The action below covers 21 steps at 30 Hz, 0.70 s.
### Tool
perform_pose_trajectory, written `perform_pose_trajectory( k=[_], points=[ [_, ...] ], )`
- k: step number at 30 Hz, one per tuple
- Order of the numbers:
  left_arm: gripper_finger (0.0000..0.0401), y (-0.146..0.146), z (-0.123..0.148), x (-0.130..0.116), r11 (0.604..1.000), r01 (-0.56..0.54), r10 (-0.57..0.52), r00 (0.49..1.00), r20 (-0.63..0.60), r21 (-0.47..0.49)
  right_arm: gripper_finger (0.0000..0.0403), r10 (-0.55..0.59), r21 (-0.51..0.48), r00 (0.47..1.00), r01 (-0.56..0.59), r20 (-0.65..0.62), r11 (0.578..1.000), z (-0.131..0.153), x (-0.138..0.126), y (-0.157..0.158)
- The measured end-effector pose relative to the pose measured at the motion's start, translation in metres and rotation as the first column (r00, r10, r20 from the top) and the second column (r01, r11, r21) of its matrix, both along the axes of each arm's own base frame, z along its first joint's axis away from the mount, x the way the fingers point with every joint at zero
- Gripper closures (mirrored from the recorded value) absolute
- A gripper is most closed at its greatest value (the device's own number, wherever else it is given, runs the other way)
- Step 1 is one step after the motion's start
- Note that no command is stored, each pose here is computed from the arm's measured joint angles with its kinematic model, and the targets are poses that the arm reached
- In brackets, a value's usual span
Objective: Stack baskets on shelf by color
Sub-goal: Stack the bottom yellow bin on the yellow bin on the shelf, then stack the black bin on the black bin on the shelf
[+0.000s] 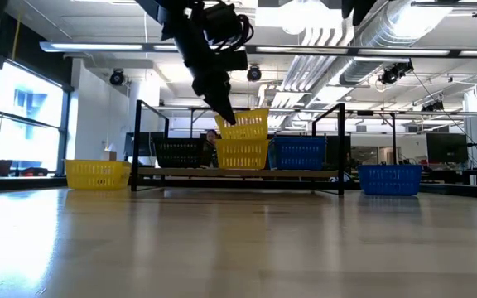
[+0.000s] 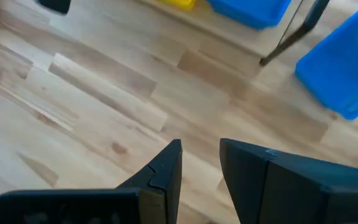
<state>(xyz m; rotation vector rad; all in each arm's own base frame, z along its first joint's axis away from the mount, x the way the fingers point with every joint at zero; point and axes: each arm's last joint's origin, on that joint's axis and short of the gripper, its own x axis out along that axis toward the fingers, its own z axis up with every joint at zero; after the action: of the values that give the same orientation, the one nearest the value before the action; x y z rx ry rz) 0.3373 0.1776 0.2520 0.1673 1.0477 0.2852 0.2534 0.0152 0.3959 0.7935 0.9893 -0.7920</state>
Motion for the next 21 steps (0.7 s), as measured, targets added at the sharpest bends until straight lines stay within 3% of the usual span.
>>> perform_pose_trajectory(
  k=[10,21],
  points=[
    [0.0359,0.003,-0.001,-0.002,1.0,-0.013,0.013,1.0,-0.011,0.005,0.0309,-0.074,0.065,0.996,0.076,-0.044,0.995,-0.008,-0.005,0.041],
    [0.0286,-0.007,-0.001,0.004,1.0,0.002,-0.002,1.0,-0.004,-0.002,0.0309,-0.084,0.076,0.992,0.092,-0.099,0.993,-0.025,0.002,0.083]
  ],
)
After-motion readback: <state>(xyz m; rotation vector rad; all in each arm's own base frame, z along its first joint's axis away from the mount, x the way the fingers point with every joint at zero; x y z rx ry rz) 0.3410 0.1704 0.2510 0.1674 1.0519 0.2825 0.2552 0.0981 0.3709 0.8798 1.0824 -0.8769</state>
